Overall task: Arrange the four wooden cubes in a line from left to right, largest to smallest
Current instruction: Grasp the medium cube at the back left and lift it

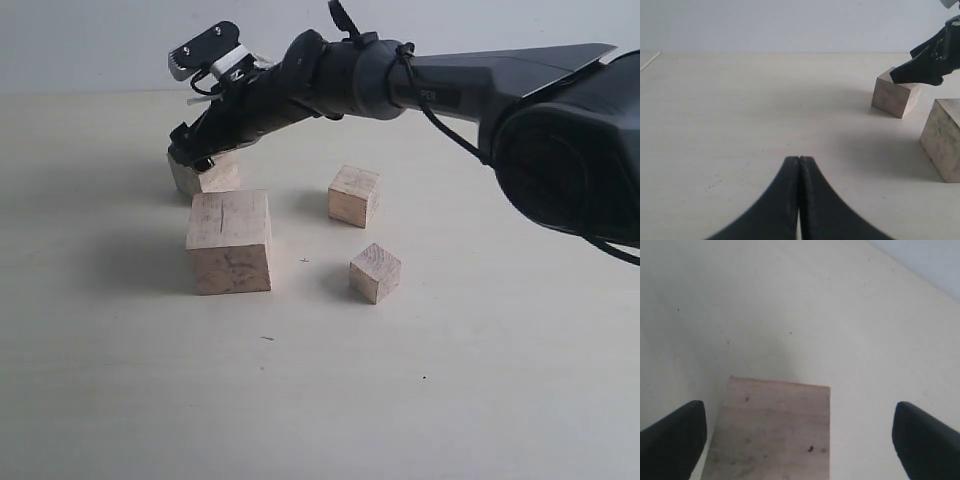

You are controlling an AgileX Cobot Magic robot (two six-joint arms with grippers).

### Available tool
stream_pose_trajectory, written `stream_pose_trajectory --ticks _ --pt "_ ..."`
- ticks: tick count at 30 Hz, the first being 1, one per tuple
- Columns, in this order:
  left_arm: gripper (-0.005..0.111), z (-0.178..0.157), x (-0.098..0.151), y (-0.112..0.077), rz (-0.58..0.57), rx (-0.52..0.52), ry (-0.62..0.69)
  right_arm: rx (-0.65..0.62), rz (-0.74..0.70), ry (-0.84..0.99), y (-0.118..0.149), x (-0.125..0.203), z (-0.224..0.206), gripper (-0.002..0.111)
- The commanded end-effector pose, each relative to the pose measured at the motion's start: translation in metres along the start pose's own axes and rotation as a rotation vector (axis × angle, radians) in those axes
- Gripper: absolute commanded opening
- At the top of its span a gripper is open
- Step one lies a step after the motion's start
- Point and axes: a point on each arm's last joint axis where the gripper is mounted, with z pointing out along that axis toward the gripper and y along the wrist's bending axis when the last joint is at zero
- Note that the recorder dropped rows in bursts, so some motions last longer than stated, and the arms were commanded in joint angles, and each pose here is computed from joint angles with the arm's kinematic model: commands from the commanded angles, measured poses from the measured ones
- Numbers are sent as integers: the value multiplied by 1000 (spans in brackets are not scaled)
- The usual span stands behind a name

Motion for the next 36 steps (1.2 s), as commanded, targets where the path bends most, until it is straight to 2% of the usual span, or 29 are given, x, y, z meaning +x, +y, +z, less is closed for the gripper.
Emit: stream_pose_trajectory --ticks 1,6,9,11,13,16,17,18,29,36 --pt "0 0 0 0 2 -4 -12 -9 32 26 -1 10 8 94" --pt "0 0 0 0 2 -4 -12 -23 28 45 0 14 10 94" --pt "0 0 0 0 2 -4 -12 -22 26 46 0 14 10 86" --pt "0 0 0 0 2 -4 -12 -25 44 49 0 14 10 72" --pt "0 0 0 0 2 -4 -12 -34 70 59 1 15 10 52" --pt "0 0 0 0 2 -4 -12 -68 71 81 5 13 6 14" --pt "0 0 0 0 2 -4 -12 -78 66 84 6 10 2 5" --pt "0 0 0 0 2 -4 -12 -88 62 81 7 5 -3 0" --pt "0 0 0 0 2 -4 -12 -182 -39 16 21 -72 -96 0" --pt "0 0 0 0 2 -4 -12 -205 -139 25 33 -98 -153 0"
